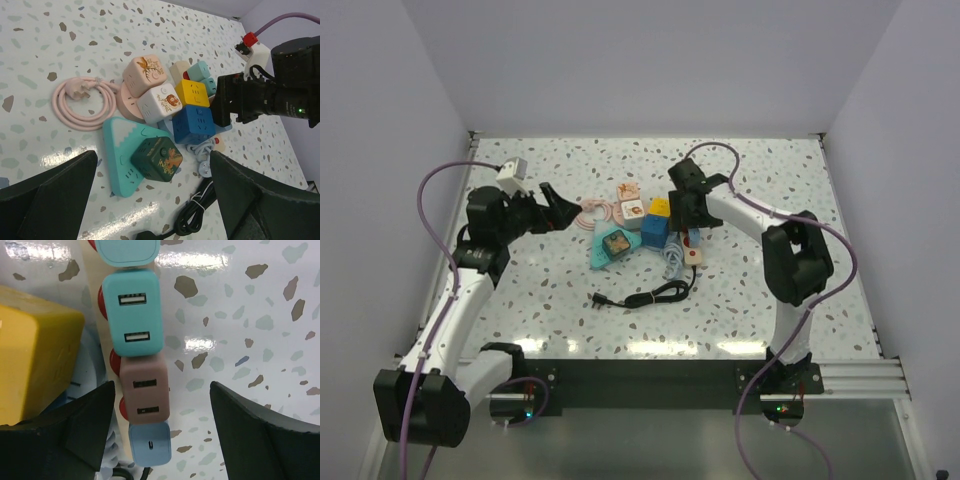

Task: Pull the plug off the socket

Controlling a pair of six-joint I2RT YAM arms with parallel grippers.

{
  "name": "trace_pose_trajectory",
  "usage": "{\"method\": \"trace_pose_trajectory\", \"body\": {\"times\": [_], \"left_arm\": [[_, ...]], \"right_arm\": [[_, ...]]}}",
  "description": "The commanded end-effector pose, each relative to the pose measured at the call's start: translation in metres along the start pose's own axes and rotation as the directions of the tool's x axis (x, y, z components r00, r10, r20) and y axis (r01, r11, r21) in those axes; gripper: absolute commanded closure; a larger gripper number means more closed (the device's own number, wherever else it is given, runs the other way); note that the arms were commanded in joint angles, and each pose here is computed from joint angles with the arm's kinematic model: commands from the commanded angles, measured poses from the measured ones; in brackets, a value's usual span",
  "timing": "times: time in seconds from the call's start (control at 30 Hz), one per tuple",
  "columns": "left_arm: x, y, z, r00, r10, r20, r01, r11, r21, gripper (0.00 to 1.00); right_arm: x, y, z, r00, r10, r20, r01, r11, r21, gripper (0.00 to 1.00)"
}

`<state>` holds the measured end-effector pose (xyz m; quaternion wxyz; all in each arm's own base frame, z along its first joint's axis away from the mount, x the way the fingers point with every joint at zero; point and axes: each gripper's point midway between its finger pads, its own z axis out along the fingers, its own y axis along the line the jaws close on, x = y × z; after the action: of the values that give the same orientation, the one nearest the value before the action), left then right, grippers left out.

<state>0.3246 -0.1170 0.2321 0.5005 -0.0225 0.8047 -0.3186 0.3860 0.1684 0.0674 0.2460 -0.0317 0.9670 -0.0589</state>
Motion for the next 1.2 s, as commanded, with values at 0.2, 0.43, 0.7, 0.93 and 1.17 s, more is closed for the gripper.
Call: {"method": "trace_pose_trajectory", "body": {"times": [0.2,0.43,0.7,0.93,1.17], "left_arm": [[0.014,0.003,-0.009,1.0,-0.004,-0.013,0.004,1.0,-0.016,0.0],[0.022,0.008,-0.009,1.0,-0.021,-0.024,0.02,0.999,-0.026,0.0],[0.022,-0.001,-0.009,0.999,-0.021,-0.035,0.022,1.0,0.02,0.0],[0.013,-0.041,0.0,0.997,-0.022,-0.077,0.034,0.985,0.168,0.0],[0.04,-0.107,0.033,0.978,0.005,-0.209,0.063,0.946,0.319,0.0]], "right_arm": [[-0.004,0.023,0.012,0.998,0.032,0.05,-0.026,0.994,-0.111,0.2],[0.02,0.027,0.028,1.0,0.009,-0.023,-0.011,0.993,-0.122,0.19],[0.021,0.0,0.033,0.99,0.136,-0.038,-0.137,0.99,-0.041,0.89],[-0.003,-0.028,-0.011,0.952,0.305,-0.027,-0.295,0.893,-0.341,1.0],[0.007,-0.013,-0.036,0.924,0.356,-0.139,-0.377,0.787,-0.489,1.0]]}}
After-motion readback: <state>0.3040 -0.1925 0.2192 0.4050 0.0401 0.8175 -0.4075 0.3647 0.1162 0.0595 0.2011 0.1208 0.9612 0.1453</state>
